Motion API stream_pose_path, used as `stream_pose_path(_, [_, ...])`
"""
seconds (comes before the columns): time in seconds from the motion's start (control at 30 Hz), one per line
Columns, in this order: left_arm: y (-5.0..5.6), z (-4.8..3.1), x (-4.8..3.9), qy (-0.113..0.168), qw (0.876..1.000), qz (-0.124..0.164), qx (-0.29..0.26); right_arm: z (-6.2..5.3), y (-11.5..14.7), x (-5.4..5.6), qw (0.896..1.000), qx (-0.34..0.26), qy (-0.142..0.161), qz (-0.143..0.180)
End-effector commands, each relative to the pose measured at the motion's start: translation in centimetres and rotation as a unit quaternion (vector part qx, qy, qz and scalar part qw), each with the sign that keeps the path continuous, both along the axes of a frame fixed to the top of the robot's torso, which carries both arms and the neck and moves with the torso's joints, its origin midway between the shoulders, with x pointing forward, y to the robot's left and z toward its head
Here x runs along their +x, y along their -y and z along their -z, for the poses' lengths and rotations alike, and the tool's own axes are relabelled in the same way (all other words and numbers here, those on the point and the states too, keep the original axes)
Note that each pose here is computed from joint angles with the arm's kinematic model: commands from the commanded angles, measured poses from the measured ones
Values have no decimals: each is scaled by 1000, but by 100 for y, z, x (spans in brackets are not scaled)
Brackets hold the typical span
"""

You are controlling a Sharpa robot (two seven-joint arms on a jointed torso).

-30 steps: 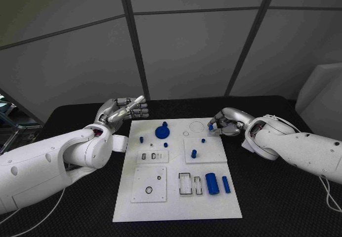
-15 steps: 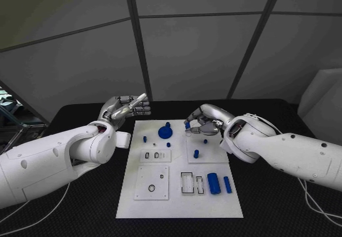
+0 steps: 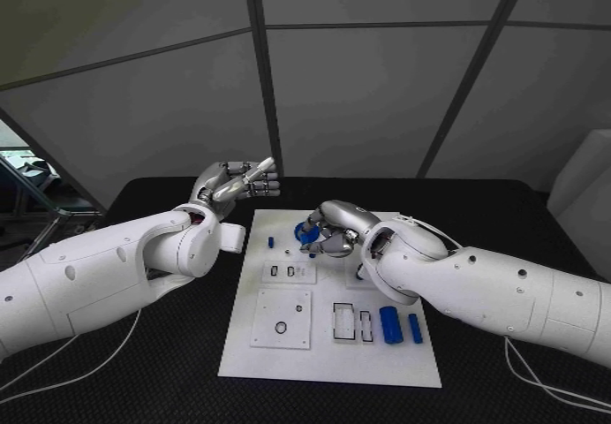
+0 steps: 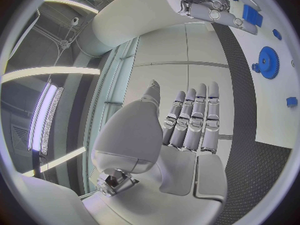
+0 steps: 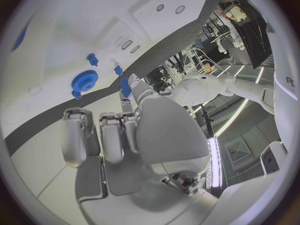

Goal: Assemble the parts on the task board

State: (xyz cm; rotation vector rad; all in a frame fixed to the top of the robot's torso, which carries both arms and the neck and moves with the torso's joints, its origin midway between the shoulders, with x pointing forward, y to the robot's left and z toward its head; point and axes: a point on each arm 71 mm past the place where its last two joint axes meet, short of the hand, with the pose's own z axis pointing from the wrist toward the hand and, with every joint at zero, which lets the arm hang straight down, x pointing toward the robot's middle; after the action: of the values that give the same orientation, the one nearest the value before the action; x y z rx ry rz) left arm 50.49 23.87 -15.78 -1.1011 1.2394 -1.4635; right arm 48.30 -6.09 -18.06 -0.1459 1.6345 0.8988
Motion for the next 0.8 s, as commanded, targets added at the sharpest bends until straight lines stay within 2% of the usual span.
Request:
stream_pose_path(0.03, [18,-19,7,3,1000,5,0,75,-50,-15,999,-42,8,5])
stream_pose_path(0.3, [41,-18,11,3,1000,7,-1,271,-178,-113,998,-59,-4,-3])
stream_pose_path(0.8, [41,-16,11,1,1000,7,-1,355,-215,-145,997,-76,-15,-7])
